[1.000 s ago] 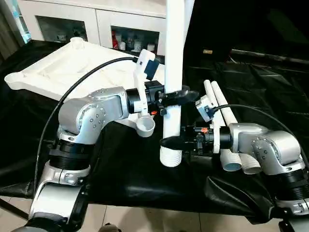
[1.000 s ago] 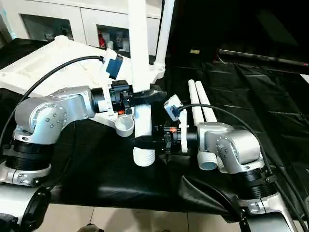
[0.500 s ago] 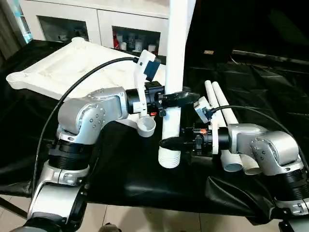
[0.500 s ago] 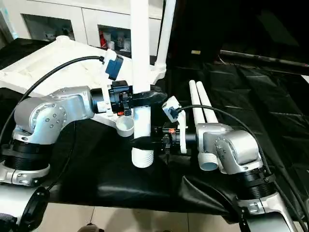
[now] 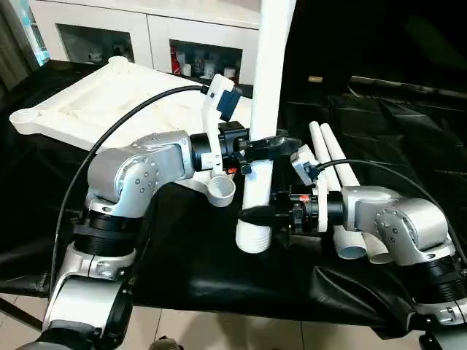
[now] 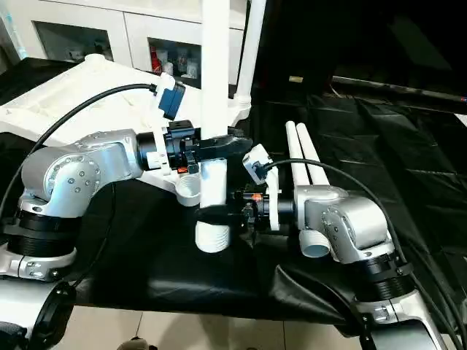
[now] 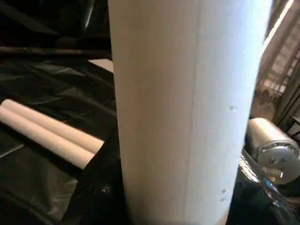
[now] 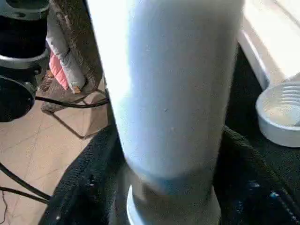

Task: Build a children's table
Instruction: Pick table leg

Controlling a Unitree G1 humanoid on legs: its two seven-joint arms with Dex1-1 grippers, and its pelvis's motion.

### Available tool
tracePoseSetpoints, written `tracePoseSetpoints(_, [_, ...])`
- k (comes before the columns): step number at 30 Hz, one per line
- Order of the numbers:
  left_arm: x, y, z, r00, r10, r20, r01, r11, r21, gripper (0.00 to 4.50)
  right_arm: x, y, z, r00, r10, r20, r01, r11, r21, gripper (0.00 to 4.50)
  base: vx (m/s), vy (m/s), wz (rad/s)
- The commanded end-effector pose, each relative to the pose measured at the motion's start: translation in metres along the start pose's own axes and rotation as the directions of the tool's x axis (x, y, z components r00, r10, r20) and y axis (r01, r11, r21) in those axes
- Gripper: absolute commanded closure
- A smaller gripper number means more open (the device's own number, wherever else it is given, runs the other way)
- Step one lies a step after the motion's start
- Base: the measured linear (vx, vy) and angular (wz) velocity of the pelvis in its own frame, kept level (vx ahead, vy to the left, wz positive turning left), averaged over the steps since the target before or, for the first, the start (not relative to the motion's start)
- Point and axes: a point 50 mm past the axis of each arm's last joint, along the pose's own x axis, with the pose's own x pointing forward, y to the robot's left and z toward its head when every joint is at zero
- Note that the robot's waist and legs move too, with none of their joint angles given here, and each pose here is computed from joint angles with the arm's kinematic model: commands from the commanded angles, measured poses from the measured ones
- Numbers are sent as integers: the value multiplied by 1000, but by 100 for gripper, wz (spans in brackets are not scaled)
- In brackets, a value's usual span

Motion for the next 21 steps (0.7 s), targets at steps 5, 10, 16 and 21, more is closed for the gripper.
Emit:
tracePoseSetpoints(5, [2,-6,3,999,-37,-3,37,999,32,265,-1,-3,3,1000,-23,-5,22,1000,-20,185,0,0,0])
tracePoseSetpoints(10, [2,-8,2,998,-57,-12,58,998,41,265,-1,-4,4,1000,-22,-2,22,1000,-21,185,0,0,0])
tracePoseSetpoints(16, [1,-7,0,998,-57,-28,59,997,48,265,-1,-4,4,1000,-23,0,23,999,-26,185,0,0,0])
tracePoseSetpoints(21, [1,-7,-1,998,-63,-32,65,997,49,265,-1,-3,5,1000,-20,0,20,999,-27,185,0,0,0])
